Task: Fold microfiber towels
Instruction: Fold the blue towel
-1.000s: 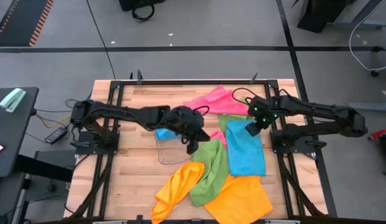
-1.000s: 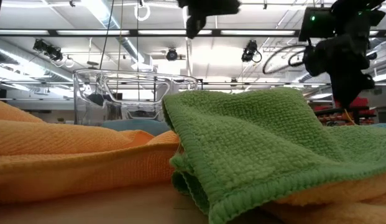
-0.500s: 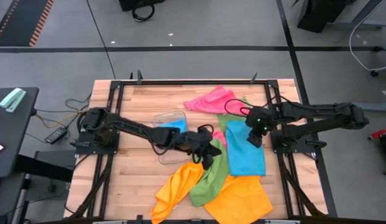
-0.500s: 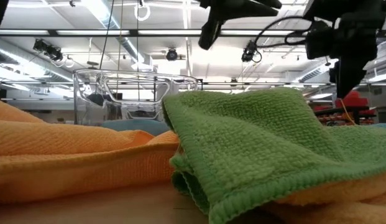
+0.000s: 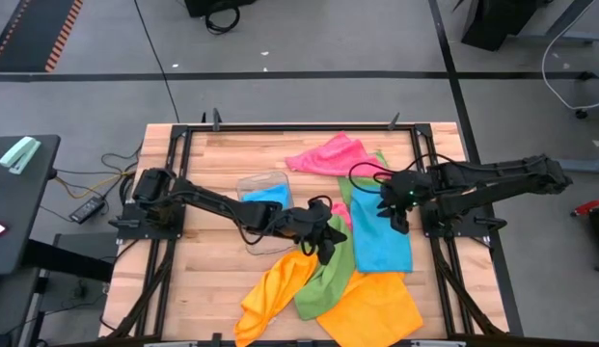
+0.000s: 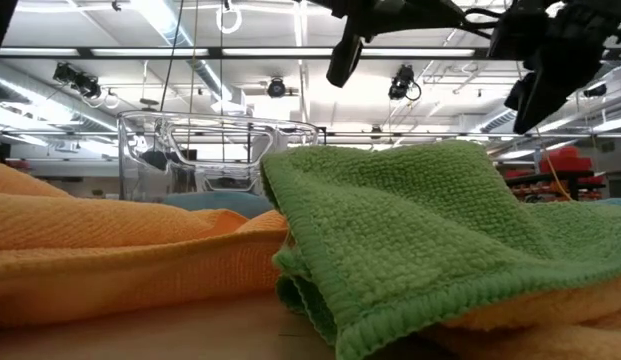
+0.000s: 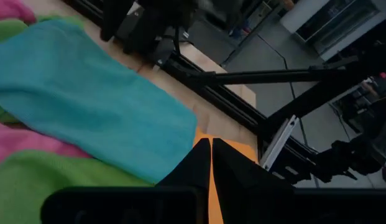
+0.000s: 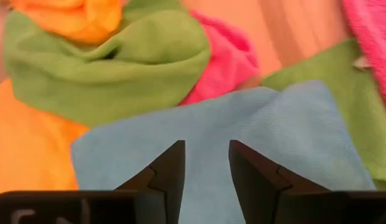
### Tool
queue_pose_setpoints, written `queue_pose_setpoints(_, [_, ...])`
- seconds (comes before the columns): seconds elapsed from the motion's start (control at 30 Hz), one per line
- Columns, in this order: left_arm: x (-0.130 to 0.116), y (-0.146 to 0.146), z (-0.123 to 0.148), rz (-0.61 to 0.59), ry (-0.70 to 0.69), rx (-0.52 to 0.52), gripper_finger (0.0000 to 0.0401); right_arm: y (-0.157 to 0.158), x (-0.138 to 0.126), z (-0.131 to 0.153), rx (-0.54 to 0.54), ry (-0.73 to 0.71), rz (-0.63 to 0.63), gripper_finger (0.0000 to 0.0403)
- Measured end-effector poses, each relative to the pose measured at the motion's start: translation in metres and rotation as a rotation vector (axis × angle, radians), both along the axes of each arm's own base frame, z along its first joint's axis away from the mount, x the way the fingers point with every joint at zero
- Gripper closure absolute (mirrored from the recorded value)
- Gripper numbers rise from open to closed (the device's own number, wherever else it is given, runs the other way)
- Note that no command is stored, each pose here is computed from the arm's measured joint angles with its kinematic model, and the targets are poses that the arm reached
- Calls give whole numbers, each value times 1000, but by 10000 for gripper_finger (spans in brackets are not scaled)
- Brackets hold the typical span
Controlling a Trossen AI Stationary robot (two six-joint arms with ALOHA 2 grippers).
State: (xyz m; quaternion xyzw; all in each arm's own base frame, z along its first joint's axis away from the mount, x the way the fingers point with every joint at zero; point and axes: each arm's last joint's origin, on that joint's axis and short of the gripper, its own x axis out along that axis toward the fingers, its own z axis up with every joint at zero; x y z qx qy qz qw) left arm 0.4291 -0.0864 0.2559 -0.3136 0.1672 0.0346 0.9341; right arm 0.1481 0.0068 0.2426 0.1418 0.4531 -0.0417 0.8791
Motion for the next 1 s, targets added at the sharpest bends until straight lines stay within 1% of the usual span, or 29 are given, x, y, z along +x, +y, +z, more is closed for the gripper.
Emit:
queue_pose_setpoints(0.13, [2,13,0,15,-1,47,375,0,0,0,64,2,-107,272])
queue_pose_setpoints(0.33, [5,29,0,23,-1,105,366,0,4,2,207,-21,-301,273])
queue_pose_setpoints(0.53, [6,34,-1,-84,3,120,370,-1,8,0,267,-13,-428,273])
queue_pose_setpoints(0.63, [5,34,-1,-98,8,120,373,0,12,-3,315,7,-500,273])
queue_pose_setpoints(0.73, [5,34,-3,-110,22,151,369,5,17,-6,332,18,-495,273])
queue_pose_setpoints(0.87, [4,30,-3,-155,16,269,350,13,22,-9,287,26,-412,273])
queue_pose_setpoints(1.0, [5,24,-6,-152,18,376,326,20,19,-10,252,51,-337,273])
